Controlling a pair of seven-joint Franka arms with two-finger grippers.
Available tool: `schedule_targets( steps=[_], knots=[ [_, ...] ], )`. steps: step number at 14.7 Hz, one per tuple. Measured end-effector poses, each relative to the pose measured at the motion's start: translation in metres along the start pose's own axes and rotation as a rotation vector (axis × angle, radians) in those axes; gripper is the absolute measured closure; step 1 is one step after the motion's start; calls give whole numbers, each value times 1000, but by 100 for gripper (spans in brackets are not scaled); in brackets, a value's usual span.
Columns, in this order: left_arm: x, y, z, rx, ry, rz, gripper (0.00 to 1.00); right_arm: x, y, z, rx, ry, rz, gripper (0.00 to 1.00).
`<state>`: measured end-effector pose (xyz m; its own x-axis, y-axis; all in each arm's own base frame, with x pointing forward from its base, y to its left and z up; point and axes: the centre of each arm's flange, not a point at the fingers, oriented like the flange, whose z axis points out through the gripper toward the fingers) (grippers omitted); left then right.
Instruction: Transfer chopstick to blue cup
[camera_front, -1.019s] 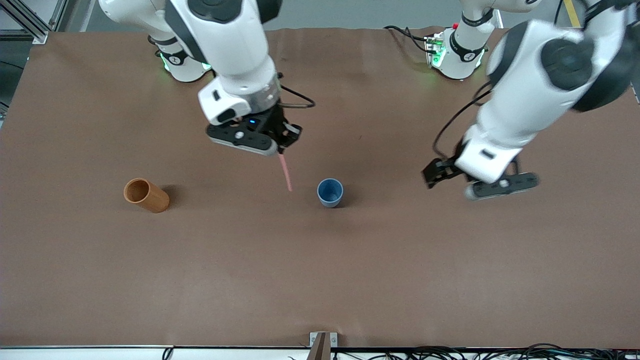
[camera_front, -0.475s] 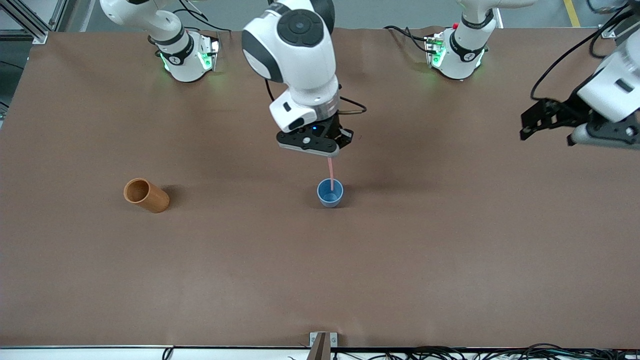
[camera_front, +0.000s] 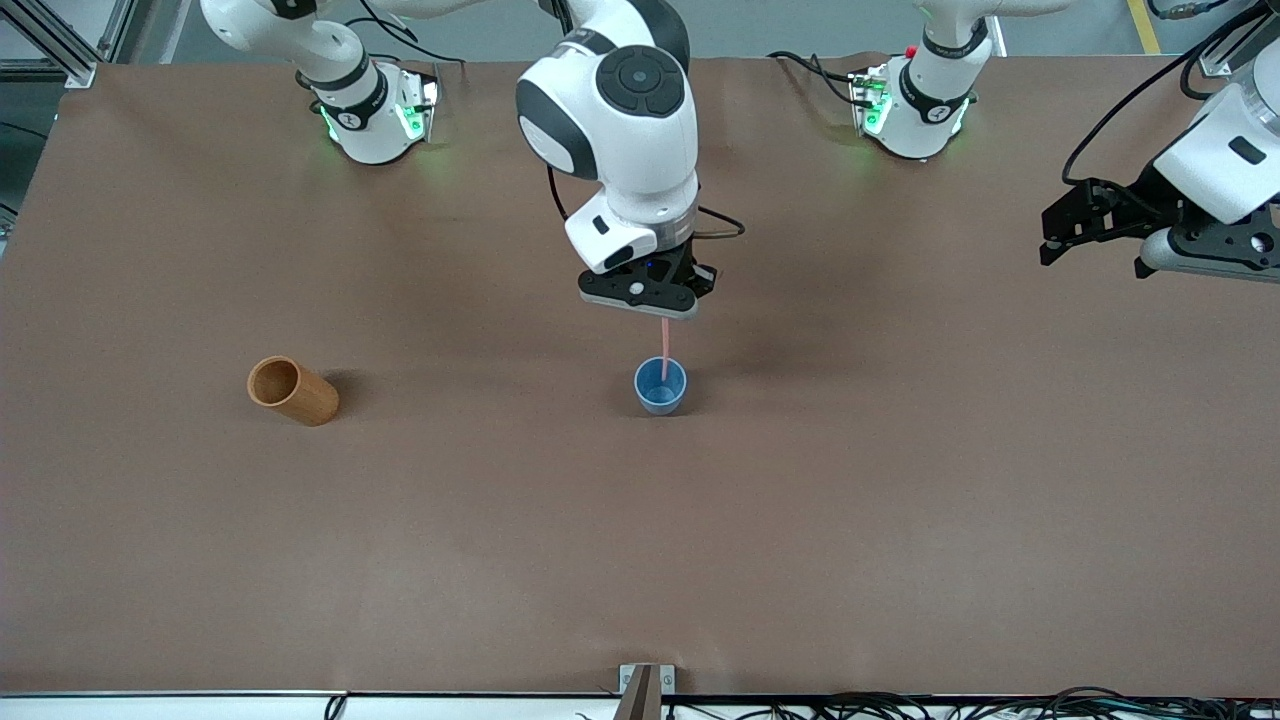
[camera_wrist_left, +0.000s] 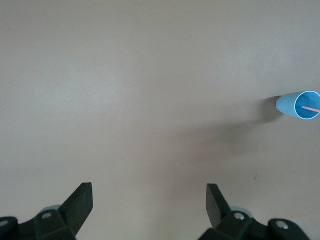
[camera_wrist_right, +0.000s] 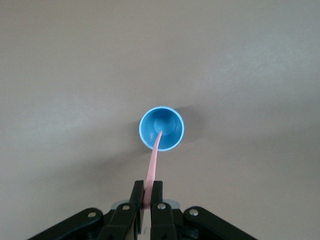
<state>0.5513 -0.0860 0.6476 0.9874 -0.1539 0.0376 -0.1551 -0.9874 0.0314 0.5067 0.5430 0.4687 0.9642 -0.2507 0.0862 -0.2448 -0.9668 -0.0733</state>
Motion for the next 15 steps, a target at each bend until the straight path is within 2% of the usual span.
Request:
schedule_targets(
  steps=[1, 2, 5, 9, 11, 12, 13, 15],
  knots=[
    [0, -2, 0, 0, 0, -3, 0, 1, 0, 3, -9, 9, -6, 89],
    [0, -4, 0, 0, 1, -6, 0, 2, 0, 5, -15, 20, -19, 85],
    [0, -12, 0, 1, 1, -18, 0, 10, 2, 5, -7, 39, -85, 56],
    [0, -14, -1, 1, 4, -21, 0, 34, 13, -3, 5, 66, -73, 18],
    [0, -14, -2, 1, 5, -21, 0, 59, 29, -24, 27, 91, -38, 15],
    [0, -14, -2, 1, 6, -21, 0, 73, 42, -41, 35, 103, -14, 5],
    [0, -14, -2, 1, 6, -21, 0, 88, 60, -60, 32, 108, 10, 0],
    [0, -14, -2, 1, 6, -21, 0, 117, 105, -100, 8, 108, 36, 0]
  ],
)
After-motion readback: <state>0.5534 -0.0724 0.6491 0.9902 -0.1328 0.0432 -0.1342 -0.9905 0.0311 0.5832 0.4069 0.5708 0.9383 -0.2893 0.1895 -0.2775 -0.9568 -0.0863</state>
